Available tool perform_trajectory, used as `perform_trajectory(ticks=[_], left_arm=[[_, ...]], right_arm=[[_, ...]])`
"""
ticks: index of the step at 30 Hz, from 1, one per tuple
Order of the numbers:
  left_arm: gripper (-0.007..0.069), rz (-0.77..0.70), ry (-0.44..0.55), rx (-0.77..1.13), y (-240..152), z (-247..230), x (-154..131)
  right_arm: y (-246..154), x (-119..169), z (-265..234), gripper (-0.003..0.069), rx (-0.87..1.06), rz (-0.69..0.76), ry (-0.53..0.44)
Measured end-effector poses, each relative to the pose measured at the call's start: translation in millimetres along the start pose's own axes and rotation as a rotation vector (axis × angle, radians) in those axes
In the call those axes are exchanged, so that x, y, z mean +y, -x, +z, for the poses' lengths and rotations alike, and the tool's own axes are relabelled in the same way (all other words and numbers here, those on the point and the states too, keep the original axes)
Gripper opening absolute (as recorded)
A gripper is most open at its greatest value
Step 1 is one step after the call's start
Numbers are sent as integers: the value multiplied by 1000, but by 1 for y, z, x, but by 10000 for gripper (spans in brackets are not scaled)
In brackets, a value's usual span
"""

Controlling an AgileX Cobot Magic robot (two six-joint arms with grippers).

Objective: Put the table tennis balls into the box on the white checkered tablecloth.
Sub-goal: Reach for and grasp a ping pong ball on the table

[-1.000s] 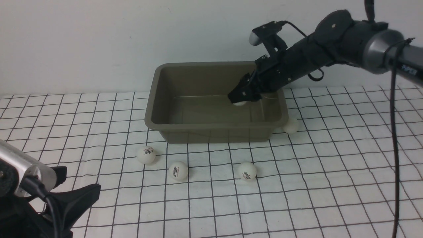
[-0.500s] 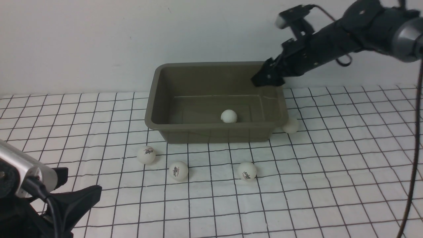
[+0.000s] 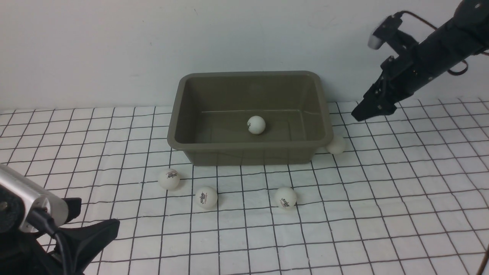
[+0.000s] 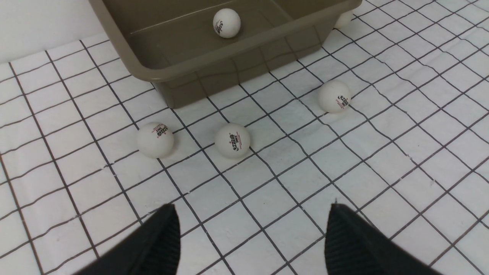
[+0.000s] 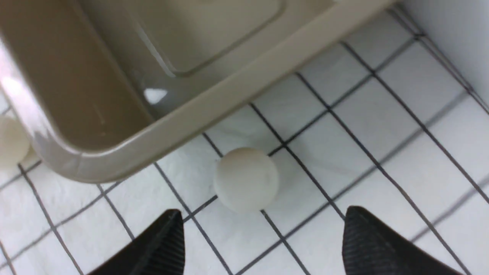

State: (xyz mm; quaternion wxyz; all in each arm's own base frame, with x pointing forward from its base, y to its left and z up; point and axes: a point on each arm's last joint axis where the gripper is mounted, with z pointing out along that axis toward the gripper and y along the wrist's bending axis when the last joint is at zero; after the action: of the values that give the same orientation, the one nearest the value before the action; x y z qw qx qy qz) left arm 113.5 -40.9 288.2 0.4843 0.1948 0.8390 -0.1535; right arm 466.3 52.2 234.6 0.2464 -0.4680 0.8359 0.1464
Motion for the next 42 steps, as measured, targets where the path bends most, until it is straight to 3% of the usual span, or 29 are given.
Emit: perform_trajectory(ticks=[7,20,34,39,40,42], left_arm=[[461,0,-3,3,0,0,0],[461,0,-8,7,-1,0,-1],[461,0,-10,9,-1,0,-1],[461,0,-10,9,-1,0,-1],[461,0,-10,9,-1,0,-1],[461,0,-10,9,-1,0,-1]], right_arm=[[6,2,11,496,-4,-94,-19],[-3,4,56,496,38,-84,45],[-12,1,85,494,65,-72,39],[-14,-1,88,400,74,-31,41],[-13,-2,86,330,75,-19,32],[-10,-5,82,333,89,-20,12]])
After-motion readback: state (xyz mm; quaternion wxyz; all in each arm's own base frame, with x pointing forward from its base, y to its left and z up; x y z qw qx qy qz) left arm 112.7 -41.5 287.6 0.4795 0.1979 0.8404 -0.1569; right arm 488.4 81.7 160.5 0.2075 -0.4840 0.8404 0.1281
